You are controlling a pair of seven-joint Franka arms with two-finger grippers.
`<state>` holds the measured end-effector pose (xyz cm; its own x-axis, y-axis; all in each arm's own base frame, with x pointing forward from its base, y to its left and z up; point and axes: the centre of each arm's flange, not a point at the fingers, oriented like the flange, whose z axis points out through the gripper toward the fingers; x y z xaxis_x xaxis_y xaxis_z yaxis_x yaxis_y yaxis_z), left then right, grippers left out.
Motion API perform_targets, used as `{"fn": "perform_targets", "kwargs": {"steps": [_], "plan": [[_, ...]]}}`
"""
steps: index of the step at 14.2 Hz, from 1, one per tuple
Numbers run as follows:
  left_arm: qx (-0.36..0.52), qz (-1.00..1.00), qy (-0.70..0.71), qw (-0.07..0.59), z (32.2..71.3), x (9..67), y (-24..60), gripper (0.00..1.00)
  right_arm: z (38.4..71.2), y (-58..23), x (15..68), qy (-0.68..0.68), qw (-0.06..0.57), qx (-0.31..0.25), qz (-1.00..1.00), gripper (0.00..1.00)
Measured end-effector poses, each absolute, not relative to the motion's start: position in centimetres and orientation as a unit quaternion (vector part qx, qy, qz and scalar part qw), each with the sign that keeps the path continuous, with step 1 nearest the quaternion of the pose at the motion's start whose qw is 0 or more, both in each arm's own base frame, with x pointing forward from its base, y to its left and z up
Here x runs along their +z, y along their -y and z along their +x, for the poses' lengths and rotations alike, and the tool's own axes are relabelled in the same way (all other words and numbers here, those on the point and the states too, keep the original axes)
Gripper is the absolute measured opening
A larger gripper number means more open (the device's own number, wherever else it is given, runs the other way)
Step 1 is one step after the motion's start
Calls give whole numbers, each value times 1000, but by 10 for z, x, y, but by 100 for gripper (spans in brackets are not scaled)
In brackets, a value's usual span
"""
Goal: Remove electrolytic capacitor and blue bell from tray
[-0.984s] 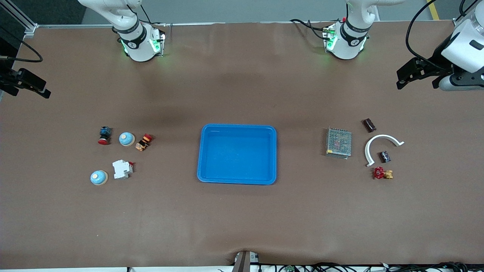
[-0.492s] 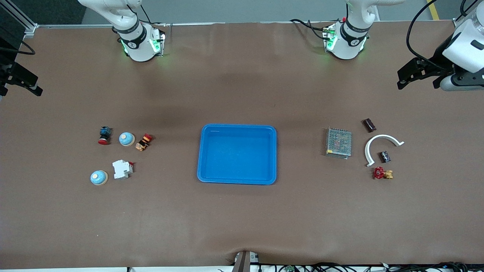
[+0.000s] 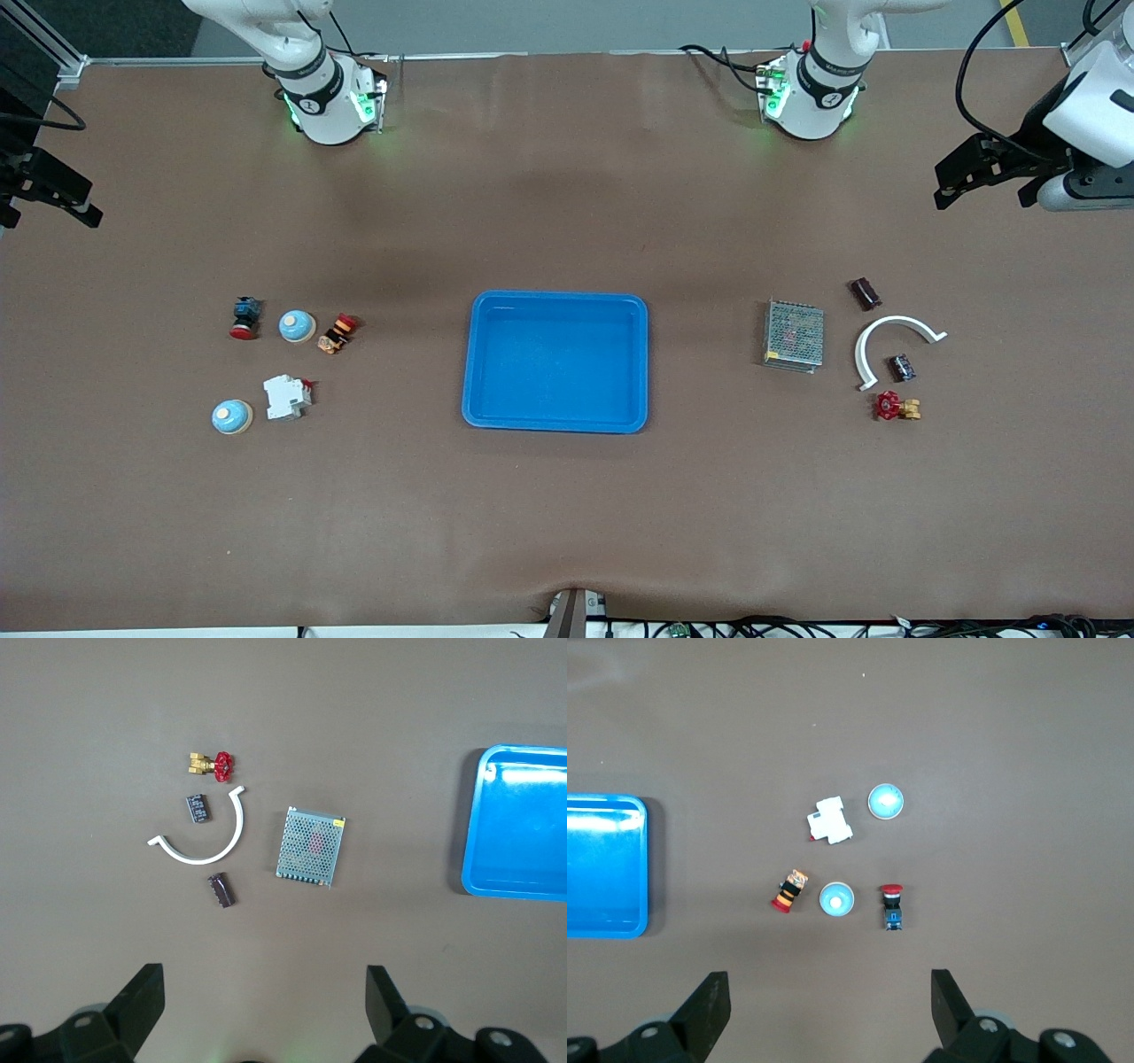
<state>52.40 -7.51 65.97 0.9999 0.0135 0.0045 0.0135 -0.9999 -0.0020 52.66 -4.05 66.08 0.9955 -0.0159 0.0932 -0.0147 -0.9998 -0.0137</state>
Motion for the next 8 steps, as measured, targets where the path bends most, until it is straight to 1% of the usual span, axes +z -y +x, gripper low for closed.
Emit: {"fn": "perform_targets", "kwargs": {"steps": [8], "plan": [[-2,-1000,7,1,524,660,75,100,527,41,662,-8,4,-49,-999,100]]}}
